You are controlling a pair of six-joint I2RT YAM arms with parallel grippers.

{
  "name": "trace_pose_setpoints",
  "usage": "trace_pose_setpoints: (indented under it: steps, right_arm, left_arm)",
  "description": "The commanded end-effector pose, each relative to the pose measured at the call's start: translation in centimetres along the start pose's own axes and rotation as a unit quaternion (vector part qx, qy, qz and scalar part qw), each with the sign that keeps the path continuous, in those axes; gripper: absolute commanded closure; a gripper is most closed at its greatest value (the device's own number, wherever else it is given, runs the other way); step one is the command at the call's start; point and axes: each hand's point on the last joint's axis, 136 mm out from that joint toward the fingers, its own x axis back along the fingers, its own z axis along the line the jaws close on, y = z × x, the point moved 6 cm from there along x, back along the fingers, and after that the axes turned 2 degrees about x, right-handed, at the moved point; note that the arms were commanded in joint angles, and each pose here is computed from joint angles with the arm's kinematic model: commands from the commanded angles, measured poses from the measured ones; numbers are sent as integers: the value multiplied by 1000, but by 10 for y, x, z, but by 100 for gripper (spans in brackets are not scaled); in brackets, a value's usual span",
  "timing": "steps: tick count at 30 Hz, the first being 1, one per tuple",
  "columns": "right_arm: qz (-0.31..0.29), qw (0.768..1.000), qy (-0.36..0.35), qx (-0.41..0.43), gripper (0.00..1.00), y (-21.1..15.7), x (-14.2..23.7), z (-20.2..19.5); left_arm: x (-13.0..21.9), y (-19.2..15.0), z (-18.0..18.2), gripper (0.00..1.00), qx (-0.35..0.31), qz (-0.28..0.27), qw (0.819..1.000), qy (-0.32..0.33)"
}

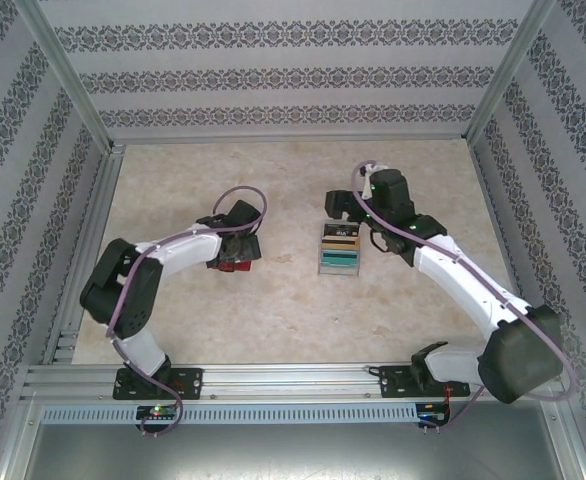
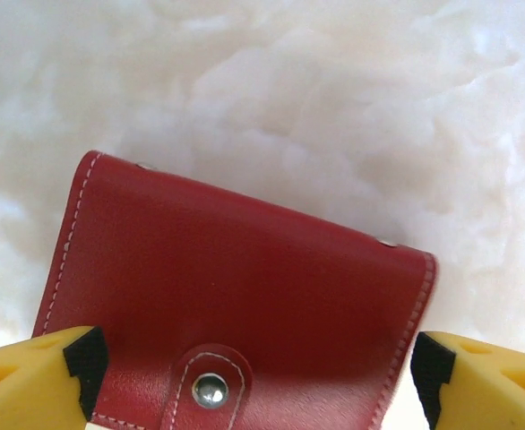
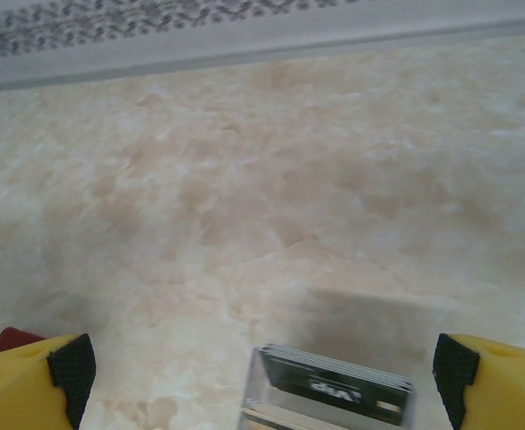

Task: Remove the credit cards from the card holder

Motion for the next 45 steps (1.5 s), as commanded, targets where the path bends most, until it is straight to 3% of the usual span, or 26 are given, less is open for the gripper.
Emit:
trace_pose_setpoints:
  steps: [1,4,7,9,11,17,19,25,36,45]
  right_arm:
    - [-10,999,21,26,2,9,1,24]
    - [12,998,51,43,2,-2,-4,46]
    - [39,993,86,66,2,-20,-9,72]
    - [55,989,110,81,4,-34,-11,91]
    - [74,983,144,85,15,-46,-13,110]
    - [151,960,219,92,68,-92,-33,156]
    - [175,953,226,98,79,-106,-43,168]
    - [230,938,245,89,97,-138,-74,192]
    - [298,917,260,58,98,-187,-129,213]
    - [303,930,202,45,92,-188,-158,182]
  left_arm:
    - [33,15,-1,7,32,-22,999,-27]
    - [51,34,-2,6,18,-35,997,-59]
    - [51,49,-5,11,18,-19,992,-121]
    - [46,57,-9,23,13,-9,988,-150]
    - [37,62,-13,35,5,3,986,-164]
    - [-7,61,-6,76,-5,56,988,-142]
    - [-18,60,4,81,-1,66,990,-127]
    - [-33,68,37,82,38,83,987,-130]
    - [-51,53,56,83,37,127,984,-117]
    - [-40,17,69,85,69,157,979,-110]
